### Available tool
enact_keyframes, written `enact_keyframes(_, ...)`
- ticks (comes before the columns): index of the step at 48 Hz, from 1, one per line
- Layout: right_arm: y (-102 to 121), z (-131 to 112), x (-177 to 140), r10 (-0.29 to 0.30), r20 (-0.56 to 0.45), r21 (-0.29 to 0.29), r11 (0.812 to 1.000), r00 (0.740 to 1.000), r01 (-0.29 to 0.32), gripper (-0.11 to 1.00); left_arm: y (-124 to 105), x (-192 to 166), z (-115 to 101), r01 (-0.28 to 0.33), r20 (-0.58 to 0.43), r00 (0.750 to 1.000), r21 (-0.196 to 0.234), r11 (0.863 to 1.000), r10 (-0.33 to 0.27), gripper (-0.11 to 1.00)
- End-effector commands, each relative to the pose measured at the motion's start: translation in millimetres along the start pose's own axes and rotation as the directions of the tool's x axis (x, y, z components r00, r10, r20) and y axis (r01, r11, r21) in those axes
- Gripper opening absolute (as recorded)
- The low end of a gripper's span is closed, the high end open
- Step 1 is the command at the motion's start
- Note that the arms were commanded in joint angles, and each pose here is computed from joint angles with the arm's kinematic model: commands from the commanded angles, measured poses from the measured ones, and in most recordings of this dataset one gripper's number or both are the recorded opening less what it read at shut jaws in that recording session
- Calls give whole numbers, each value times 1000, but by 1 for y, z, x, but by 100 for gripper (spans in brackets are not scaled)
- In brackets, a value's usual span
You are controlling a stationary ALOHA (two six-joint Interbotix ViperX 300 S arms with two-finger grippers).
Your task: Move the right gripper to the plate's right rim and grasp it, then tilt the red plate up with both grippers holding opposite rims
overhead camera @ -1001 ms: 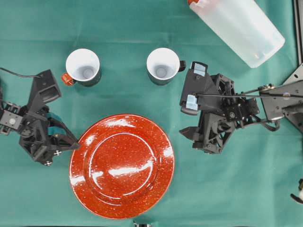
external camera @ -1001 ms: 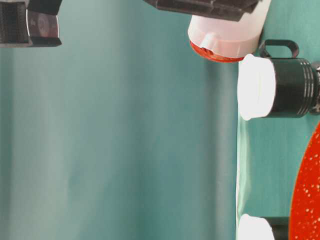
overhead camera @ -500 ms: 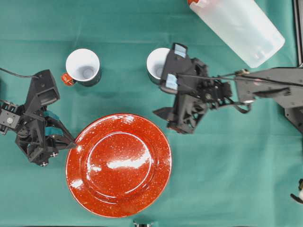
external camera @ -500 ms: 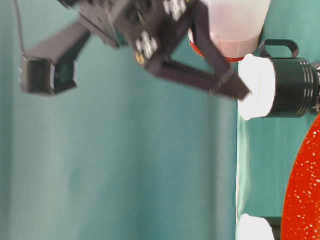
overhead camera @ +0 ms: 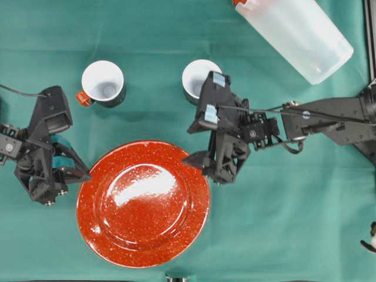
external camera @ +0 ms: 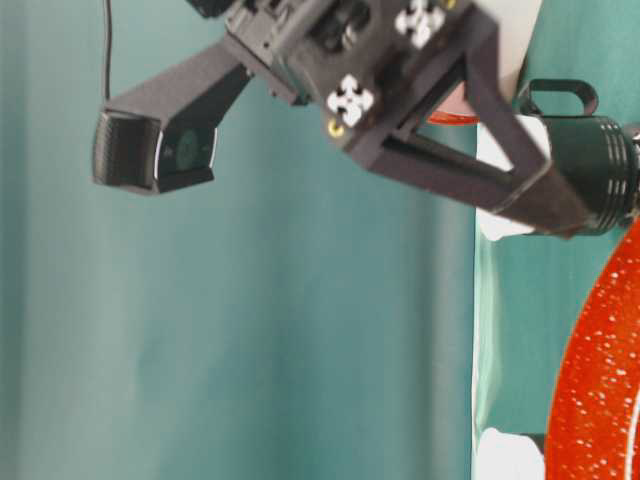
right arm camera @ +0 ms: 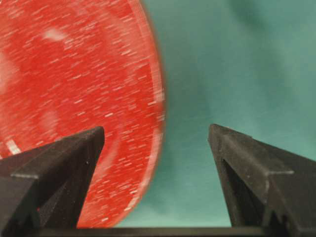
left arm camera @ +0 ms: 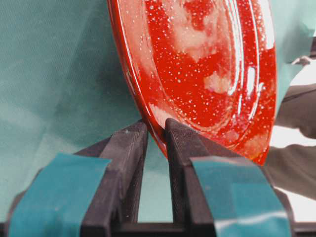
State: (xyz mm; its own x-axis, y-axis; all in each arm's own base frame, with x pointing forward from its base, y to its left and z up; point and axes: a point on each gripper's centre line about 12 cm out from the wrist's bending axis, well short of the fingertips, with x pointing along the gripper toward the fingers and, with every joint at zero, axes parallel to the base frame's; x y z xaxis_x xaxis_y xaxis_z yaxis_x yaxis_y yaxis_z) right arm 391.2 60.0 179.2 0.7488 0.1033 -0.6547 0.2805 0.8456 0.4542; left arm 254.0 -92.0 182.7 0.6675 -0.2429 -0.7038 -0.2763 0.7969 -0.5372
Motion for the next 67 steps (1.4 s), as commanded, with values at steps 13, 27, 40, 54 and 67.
enact_keyframes(13, 6, -3, 6, 40, 20, 28, 999, 999, -41, 86, -11, -19, 27, 8, 62, 998, 131, 991, -16, 11)
enact_keyframes(27, 6, -5, 25, 37, 11, 23, 999, 999, -38, 85, -14, -31, 33, 0, 70, 997, 161, 987, -11, 11)
enact_keyframes(40, 31, 3, 22, 102, 45, -18, 995, 994, -101, 42, -11, -32, 32, -16, 54, 999, 159, 987, 7, 11)
enact_keyframes(54, 45, 10, 6, 121, 51, -41, 992, 991, -119, 27, -9, -34, 34, -24, 60, 998, 148, 989, 15, 9)
enact_keyframes(67, 45, 17, -17, 66, 17, -50, 997, 998, -65, 22, -9, -45, 41, -11, 98, 995, 142, 990, -3, 9)
